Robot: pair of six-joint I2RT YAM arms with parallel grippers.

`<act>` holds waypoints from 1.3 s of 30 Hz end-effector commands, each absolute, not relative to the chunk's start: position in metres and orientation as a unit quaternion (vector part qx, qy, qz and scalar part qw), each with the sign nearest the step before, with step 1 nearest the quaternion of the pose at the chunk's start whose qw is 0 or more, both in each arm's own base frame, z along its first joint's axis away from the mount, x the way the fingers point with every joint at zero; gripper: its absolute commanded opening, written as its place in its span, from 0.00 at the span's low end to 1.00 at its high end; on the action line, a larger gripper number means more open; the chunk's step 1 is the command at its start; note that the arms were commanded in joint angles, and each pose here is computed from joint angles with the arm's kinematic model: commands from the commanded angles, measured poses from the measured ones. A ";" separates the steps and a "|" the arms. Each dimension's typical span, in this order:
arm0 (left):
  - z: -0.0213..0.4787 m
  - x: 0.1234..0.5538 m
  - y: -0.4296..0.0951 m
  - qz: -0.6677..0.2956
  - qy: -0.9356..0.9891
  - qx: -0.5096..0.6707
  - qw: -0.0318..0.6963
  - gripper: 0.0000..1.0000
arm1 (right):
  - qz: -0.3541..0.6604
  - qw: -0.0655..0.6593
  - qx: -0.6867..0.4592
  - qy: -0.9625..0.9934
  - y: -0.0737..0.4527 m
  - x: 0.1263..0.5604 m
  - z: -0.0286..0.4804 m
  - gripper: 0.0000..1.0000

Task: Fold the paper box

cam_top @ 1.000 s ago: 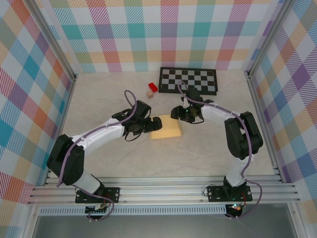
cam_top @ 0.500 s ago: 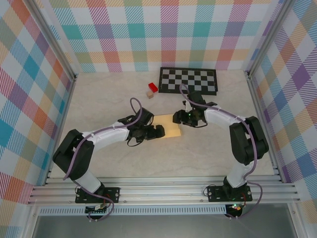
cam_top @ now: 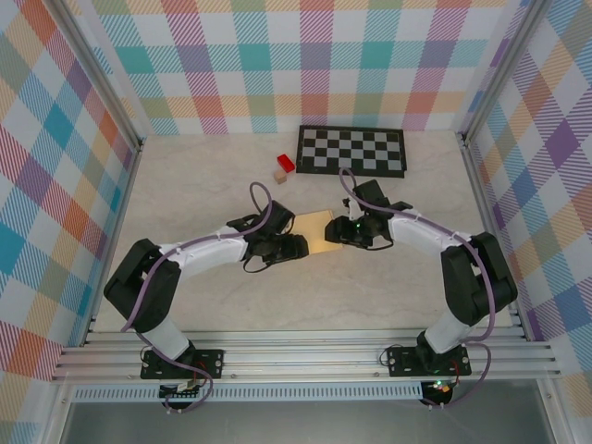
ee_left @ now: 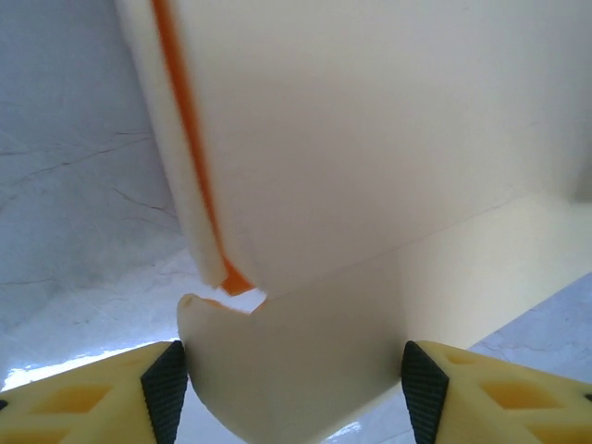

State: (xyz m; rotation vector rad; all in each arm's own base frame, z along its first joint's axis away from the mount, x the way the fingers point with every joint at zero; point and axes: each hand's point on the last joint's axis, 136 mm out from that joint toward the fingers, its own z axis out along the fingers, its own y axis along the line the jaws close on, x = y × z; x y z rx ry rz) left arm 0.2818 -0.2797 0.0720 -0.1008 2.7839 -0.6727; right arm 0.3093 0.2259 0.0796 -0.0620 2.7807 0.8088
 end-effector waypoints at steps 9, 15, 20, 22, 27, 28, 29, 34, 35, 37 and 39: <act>0.096 0.277 -0.310 -0.273 0.952 -0.021 0.135 0.43 | 0.328 0.096 -0.036 0.939 0.257 0.290 0.091 0.52; 0.093 0.276 -0.305 -0.256 0.957 -0.016 0.134 0.21 | 0.328 0.102 -0.033 0.939 0.255 0.288 0.096 0.45; 0.086 0.276 -0.302 -0.237 0.963 -0.008 0.130 0.00 | 0.320 0.104 -0.036 0.941 0.252 0.287 0.094 0.45; 0.080 0.276 -0.299 -0.226 0.966 -0.006 0.127 0.00 | 0.315 0.108 -0.036 0.942 0.250 0.287 0.096 0.46; 0.069 0.277 -0.295 -0.211 0.969 0.000 0.128 0.00 | 0.301 0.118 -0.041 0.945 0.245 0.288 0.102 0.49; 0.067 0.278 -0.294 -0.209 0.970 0.001 0.128 0.00 | 0.298 0.119 -0.043 0.946 0.243 0.287 0.103 0.50; 0.066 0.278 -0.294 -0.207 0.970 0.002 0.128 0.00 | 0.294 0.121 -0.044 0.947 0.242 0.287 0.103 0.51; 0.062 0.286 -0.284 -0.200 0.971 -0.024 0.130 0.24 | 0.281 0.121 -0.053 0.950 0.236 0.283 0.102 0.53; 0.061 0.287 -0.282 -0.197 0.971 -0.030 0.131 0.42 | 0.278 0.121 -0.053 0.952 0.235 0.282 0.102 0.54; 0.064 0.291 -0.281 -0.198 0.970 -0.031 0.135 0.56 | 0.270 0.125 -0.053 0.953 0.231 0.283 0.102 0.55; 0.068 0.294 -0.282 -0.201 0.969 -0.033 0.140 0.64 | 0.266 0.128 -0.055 0.954 0.228 0.283 0.103 0.56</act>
